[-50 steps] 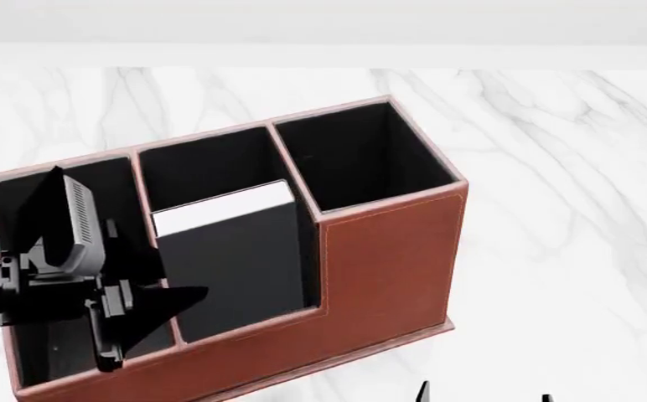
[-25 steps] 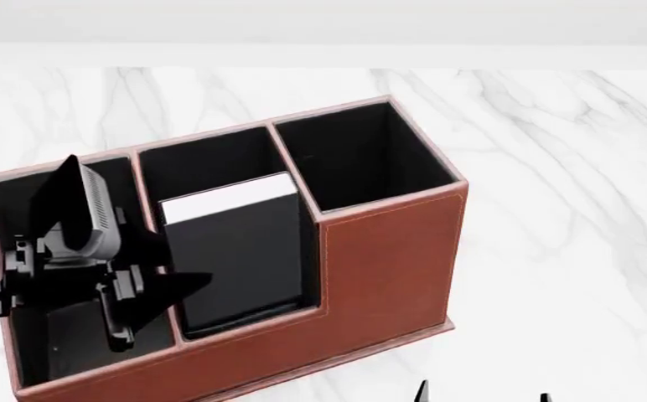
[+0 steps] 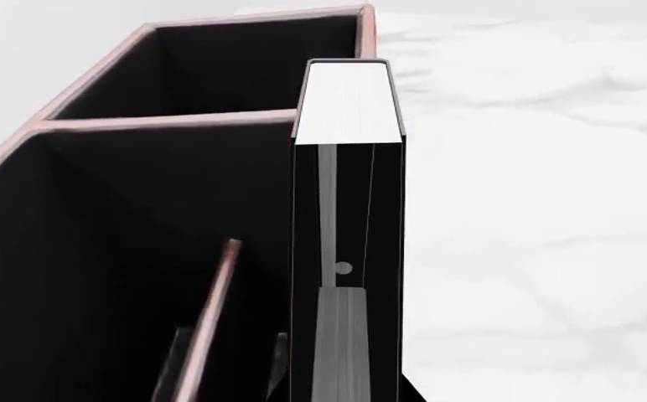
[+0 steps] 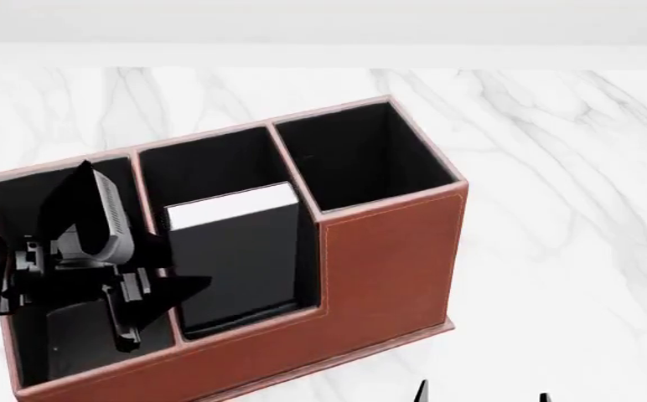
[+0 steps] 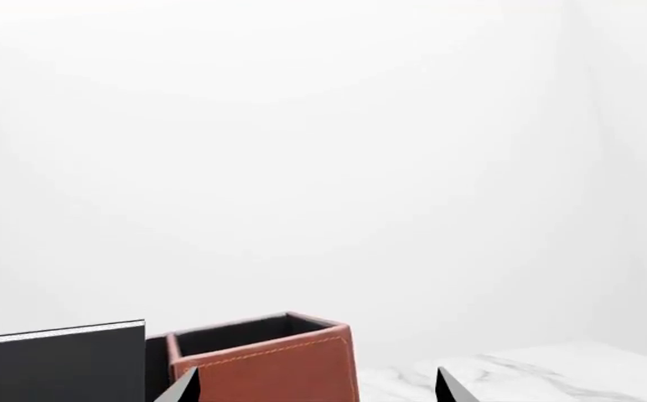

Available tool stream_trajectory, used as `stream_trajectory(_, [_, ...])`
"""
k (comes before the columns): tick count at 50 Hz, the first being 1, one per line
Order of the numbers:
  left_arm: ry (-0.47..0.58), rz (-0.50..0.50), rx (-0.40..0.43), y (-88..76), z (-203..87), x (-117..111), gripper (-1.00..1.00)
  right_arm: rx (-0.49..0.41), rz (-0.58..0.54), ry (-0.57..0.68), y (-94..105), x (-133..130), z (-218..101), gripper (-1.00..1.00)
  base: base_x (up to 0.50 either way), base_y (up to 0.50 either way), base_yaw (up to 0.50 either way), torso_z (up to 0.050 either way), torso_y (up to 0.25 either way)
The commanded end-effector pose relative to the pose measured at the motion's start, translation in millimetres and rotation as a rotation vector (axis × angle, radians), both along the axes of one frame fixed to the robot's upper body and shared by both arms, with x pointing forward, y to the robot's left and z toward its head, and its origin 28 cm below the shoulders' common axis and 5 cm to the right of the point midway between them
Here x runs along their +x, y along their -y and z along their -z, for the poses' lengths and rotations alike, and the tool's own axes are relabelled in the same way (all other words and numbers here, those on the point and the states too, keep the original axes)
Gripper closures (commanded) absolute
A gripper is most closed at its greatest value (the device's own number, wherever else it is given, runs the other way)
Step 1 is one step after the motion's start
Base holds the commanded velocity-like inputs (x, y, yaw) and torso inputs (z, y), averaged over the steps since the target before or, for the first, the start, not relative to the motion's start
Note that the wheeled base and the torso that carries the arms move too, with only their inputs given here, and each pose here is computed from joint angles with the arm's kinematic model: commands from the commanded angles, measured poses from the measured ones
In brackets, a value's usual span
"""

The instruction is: Pick up the book and place it in the back compartment of the caddy.

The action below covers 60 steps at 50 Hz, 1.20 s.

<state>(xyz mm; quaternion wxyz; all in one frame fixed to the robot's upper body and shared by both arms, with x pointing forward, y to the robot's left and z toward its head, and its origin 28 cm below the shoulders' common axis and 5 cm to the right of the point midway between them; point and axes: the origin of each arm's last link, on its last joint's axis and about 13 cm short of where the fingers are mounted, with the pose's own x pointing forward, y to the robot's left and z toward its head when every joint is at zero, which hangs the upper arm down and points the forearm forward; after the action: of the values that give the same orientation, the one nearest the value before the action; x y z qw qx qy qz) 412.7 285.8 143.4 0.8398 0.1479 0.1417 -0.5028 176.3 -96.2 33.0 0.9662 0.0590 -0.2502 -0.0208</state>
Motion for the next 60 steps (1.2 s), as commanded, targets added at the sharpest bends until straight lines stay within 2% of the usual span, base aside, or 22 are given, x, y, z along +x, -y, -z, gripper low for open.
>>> stream_trajectory(1, [0.031, -0.022, -0.088, 6.3, -3.7, 3.3, 1.0, 0.0, 0.0, 0.0, -0.2, 0.0, 0.1, -1.0, 0.0, 0.0, 0.0, 0.0, 0.0])
stream_trajectory(16, [0.047, -0.067, -0.068, 6.9, -2.5, 3.4, 1.0, 0.0, -0.001, 0.002, -0.1, -0.9, -0.3, -1.0, 0.0, 0.0, 0.0, 0.001, 0.001])
stream_trajectory(32, [0.07, -0.136, -0.097, 5.5, 2.5, 1.8, 1.0, 0.002, -0.007, -0.004, -0.7, 0.5, 0.9, -1.0, 0.0, 0.0, 0.0, 0.0, 0.001])
stream_trajectory(60, [-0.005, -0.143, -0.063, 10.4, 6.2, 1.0, 1.0, 0.003, -0.008, -0.006, -0.7, 0.3, 1.1, -1.0, 0.0, 0.0, 0.0, 0.0, 0.001])
